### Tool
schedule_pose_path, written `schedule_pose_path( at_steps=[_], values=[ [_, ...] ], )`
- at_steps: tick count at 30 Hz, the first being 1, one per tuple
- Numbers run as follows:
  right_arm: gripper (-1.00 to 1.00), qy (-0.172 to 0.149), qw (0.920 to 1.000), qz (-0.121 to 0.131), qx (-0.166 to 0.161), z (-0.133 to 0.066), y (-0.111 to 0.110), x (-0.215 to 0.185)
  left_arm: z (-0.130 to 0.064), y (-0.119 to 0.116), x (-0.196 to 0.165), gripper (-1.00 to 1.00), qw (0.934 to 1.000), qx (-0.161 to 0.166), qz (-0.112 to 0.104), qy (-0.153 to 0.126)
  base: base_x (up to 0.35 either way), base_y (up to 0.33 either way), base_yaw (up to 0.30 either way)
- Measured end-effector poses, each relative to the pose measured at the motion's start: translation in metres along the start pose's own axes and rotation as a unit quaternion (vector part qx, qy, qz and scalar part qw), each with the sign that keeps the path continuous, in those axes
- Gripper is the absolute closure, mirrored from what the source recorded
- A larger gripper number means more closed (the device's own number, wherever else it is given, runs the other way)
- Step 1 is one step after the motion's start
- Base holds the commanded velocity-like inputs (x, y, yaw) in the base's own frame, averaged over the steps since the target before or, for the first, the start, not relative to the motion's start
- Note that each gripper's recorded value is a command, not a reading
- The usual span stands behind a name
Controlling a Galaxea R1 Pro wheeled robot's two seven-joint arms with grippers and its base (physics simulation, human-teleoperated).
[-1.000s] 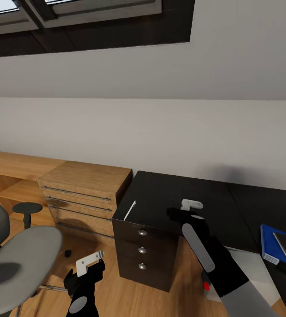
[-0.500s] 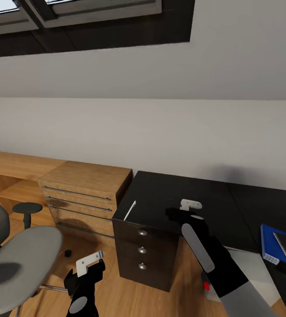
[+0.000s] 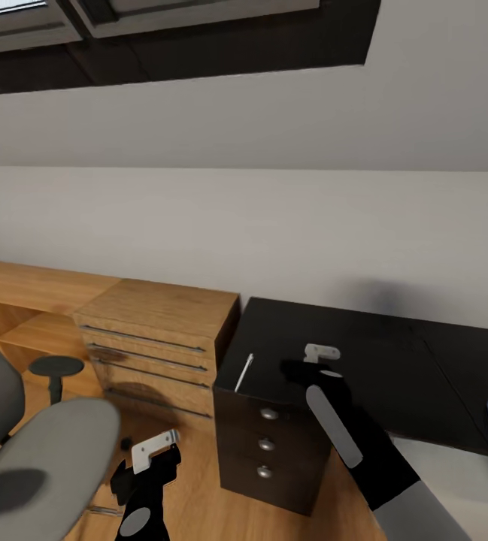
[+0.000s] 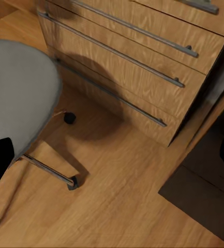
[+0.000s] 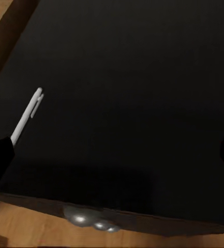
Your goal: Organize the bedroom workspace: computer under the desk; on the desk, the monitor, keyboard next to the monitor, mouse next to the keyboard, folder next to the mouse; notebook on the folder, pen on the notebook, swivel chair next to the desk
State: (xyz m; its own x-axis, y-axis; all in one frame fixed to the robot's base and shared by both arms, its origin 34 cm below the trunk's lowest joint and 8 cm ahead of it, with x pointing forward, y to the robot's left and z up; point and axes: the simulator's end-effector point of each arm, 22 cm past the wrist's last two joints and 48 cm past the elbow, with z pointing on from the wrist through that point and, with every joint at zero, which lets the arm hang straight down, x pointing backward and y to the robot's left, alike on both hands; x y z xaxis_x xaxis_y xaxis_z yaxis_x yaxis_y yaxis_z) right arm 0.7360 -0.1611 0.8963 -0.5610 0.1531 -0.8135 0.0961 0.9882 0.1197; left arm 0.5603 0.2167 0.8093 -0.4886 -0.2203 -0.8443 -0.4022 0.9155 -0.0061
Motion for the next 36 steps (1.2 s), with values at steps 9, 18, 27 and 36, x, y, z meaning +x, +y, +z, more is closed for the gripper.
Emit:
schedule_pose_path(
  at_steps=[9,18,27,36],
  values=[
    [-1.00,0.030,0.9972,-0.068,-0.011,0.004,0.036,0.043,0.000,0.000,0.000,-1.00,1.0000,0.000,0.001,0.000,0.297,0.199,0.000],
    [-1.00,0.038,0.9952,-0.089,-0.013,0.005,0.056,0.057,0.000,-0.001,0.000,-1.00,1.0000,0.001,0.000,0.000,0.277,0.227,0.000],
    [-1.00,0.060,0.9929,-0.102,-0.009,0.011,0.059,0.080,0.000,-0.002,0.001,-1.00,1.0000,0.002,-0.001,0.001,0.170,0.155,0.000],
    [-1.00,0.124,0.9856,-0.111,0.031,0.035,0.036,0.133,-0.003,-0.005,-0.004,-1.00,0.9999,0.005,-0.009,-0.003,0.002,0.002,0.000]
  ],
)
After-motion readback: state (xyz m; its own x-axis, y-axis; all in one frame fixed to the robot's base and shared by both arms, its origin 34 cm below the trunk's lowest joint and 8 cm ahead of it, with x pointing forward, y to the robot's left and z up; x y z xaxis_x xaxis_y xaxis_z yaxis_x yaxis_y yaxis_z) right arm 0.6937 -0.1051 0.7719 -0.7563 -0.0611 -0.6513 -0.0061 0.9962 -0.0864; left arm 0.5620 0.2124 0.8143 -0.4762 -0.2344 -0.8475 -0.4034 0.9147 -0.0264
